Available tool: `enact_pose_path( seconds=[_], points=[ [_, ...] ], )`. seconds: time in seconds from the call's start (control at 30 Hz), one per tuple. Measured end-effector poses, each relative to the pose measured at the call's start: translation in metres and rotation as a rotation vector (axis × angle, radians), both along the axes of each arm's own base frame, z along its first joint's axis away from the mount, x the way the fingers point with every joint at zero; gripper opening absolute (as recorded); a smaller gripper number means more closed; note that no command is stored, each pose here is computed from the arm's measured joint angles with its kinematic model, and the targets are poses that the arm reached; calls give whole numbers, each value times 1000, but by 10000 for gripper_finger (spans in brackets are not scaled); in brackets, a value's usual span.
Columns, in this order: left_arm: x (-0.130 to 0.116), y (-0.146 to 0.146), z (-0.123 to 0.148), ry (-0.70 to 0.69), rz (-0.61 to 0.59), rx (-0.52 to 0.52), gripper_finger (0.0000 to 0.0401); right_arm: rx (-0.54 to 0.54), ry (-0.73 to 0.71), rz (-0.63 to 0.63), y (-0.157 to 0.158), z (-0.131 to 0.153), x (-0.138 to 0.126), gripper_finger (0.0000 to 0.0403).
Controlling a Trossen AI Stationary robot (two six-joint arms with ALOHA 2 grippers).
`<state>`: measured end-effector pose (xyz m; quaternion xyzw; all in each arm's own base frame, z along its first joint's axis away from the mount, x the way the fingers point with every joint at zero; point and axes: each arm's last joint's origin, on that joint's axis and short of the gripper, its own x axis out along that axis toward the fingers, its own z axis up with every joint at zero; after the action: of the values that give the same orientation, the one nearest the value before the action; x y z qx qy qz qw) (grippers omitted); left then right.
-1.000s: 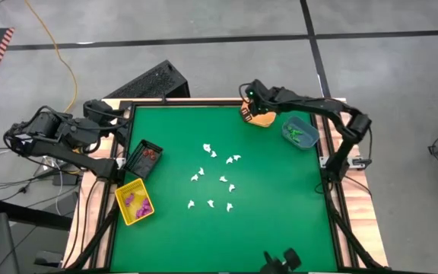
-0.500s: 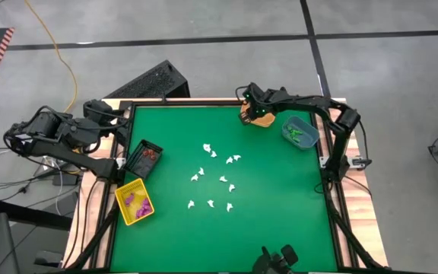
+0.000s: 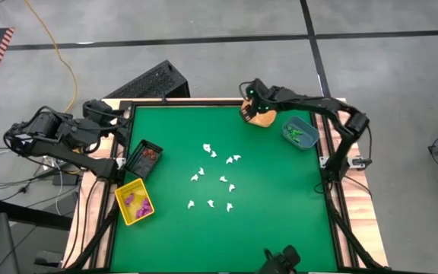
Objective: Sort Halloween decoration
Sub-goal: Put the white ghost toy into the light orange bin
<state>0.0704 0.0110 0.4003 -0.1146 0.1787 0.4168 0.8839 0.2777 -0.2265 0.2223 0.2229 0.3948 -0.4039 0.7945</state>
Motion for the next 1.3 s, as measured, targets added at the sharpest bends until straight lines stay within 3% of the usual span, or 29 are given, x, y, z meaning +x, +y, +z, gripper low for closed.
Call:
enact_pose_path(
  seconds=[0.13, 0.3, 0.53, 0.67, 0.87, 1.3],
  points=[
    [-1, 0, -1, 8, 2, 2, 199, -83, -98, 101, 16, 42, -9, 216],
    [-1, 0, -1, 7, 2, 1, 199, -175, -235, 379, 58, 90, -12, 215],
    [-1, 0, -1, -6, 11, -10, 199, -222, -256, 671, 116, 103, 5, 214],
    [-1, 0, -1, -16, 17, -19, 199, -221, -298, 747, 135, 82, 15, 214],
    [-1, 0, -1, -33, 29, -31, 199, -180, -351, 716, 145, 33, 4, 214],
    [9, 0, -5, -42, 120, 19, 199, -302, -388, 767, 152, -38, -21, 214]
  ],
)
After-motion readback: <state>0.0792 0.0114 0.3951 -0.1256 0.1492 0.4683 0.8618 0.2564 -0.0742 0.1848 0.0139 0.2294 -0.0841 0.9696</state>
